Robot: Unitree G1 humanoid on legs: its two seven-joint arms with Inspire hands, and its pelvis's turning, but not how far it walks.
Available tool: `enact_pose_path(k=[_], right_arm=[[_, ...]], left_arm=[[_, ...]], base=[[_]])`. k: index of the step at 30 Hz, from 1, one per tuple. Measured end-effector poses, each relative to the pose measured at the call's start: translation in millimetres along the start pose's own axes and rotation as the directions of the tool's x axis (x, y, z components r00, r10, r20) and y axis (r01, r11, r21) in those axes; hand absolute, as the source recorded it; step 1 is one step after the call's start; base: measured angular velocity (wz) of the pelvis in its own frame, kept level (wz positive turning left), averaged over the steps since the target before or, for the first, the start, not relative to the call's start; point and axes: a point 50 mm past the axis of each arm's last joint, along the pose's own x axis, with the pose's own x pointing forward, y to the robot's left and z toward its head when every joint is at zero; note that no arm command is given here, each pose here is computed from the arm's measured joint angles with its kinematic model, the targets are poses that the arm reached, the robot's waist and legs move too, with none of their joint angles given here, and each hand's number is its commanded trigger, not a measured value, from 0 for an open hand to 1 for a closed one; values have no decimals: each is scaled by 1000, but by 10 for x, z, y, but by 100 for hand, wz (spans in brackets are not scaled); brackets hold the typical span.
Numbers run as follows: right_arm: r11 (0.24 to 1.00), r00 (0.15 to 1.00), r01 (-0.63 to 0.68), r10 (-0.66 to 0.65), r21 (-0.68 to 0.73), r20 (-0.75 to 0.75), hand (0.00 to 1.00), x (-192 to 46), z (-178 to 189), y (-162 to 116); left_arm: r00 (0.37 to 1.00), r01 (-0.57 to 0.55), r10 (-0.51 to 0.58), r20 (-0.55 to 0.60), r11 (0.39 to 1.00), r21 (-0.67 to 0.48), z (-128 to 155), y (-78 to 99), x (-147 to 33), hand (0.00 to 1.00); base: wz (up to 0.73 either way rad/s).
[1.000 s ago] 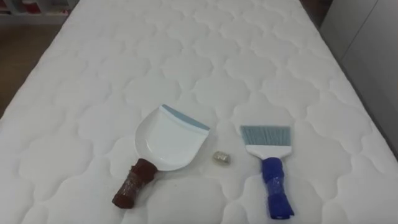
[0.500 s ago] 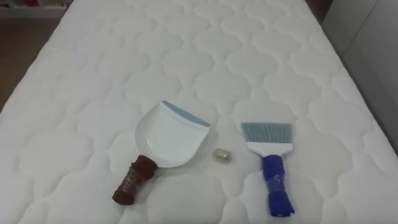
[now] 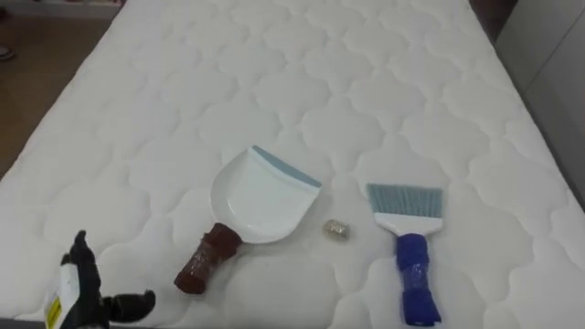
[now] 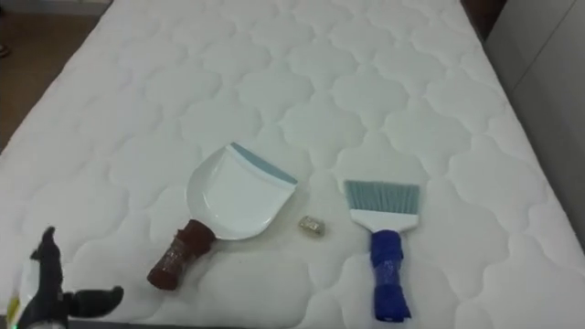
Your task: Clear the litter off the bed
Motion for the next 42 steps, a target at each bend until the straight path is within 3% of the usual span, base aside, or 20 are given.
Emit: enact_pose_path(k=[4, 10, 15, 28, 42], right_arm=[[1000, 1000, -3, 3, 10, 6, 0, -9, -25, -20], [999, 1000, -16, 16, 35, 22, 0, -12, -16, -8], [999, 998, -39, 37, 26, 44, 0, -6, 28, 5], [999, 998, -45, 43, 26, 52, 0, 4, 74, -12], [990, 997, -49, 42, 129, 58, 0, 6, 82, -33]], left_arm=[[997, -20, 22, 72, 999, -29, 146, -15, 0, 0], [977, 41, -21, 212, 995, -92, 440, -135, -16, 0], [964, 65, -30, 264, 990, -124, 587, -189, 18, 0], [962, 157, -135, 238, 985, -76, 522, -350, 9, 0], [960, 211, -198, 198, 977, -43, 451, -476, 15, 0]], base=[[0], [-1], [-2], [-1], [-2]])
